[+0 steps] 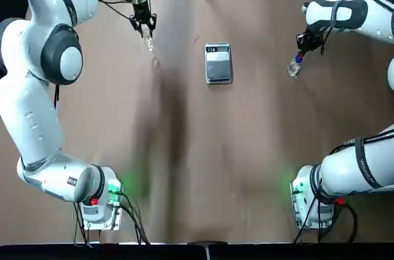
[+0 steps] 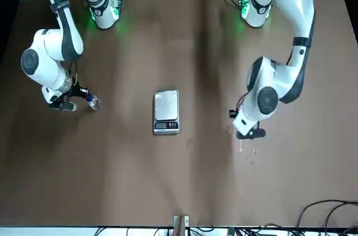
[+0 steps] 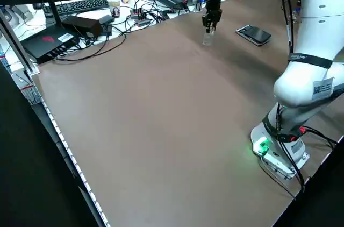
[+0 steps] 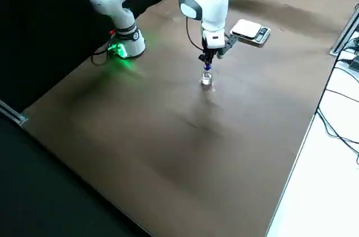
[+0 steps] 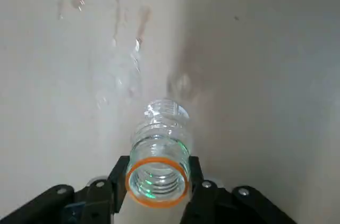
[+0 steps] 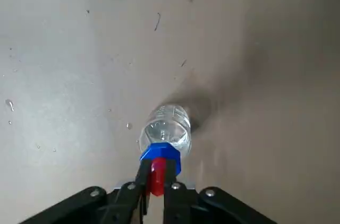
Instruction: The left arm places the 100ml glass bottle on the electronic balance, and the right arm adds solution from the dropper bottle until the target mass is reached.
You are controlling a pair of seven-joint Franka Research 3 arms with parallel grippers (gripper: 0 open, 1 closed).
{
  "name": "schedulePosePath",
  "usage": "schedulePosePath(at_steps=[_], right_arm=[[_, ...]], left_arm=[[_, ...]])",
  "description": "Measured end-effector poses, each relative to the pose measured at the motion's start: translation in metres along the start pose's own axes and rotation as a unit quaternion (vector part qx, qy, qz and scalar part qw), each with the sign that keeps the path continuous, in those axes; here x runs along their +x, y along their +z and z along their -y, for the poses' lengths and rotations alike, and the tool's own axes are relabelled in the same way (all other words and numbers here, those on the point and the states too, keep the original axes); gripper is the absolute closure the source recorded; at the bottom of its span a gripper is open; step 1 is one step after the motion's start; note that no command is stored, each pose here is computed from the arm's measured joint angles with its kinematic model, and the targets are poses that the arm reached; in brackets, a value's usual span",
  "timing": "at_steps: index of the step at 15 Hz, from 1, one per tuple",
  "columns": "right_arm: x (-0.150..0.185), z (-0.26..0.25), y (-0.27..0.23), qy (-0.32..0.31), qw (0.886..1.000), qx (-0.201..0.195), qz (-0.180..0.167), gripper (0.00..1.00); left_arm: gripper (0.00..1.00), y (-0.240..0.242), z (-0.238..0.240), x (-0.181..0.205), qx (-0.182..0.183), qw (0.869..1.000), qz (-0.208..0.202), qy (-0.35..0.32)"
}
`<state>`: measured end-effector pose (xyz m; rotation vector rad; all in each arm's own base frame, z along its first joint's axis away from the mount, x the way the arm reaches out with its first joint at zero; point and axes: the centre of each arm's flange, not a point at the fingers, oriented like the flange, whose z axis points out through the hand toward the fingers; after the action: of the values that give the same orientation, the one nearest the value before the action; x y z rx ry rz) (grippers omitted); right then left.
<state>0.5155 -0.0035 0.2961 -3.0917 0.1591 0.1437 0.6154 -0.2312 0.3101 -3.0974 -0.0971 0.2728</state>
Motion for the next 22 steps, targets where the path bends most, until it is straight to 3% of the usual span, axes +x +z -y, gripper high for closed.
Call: schedulePosePath(at_steps=[4, 11, 15, 22], right_arm=[[0.0, 0.0, 0.0, -0.001, 1.0, 0.0, 0.0, 0.91], [0.0, 0.001, 0.0, -0.002, 1.0, 0.0, 0.0, 0.96], [0.0, 0.0, 0.0, -0.002, 1.0, 0.0, 0.0, 0.96], [0.0, 0.0, 0.0, -0.003, 1.0, 0.0, -0.001, 0.94]], left_arm=[[0.52, -0.025, -0.054, -0.025, 0.01, 1.0, 0.013, -0.022], [0.52, -0.038, -0.159, -0.076, -0.014, 1.0, 0.008, -0.012], [0.52, -0.023, -0.225, -0.096, -0.038, 0.999, -0.021, 0.023], [0.52, 0.007, -0.283, -0.116, -0.076, 0.996, -0.039, -0.028]])
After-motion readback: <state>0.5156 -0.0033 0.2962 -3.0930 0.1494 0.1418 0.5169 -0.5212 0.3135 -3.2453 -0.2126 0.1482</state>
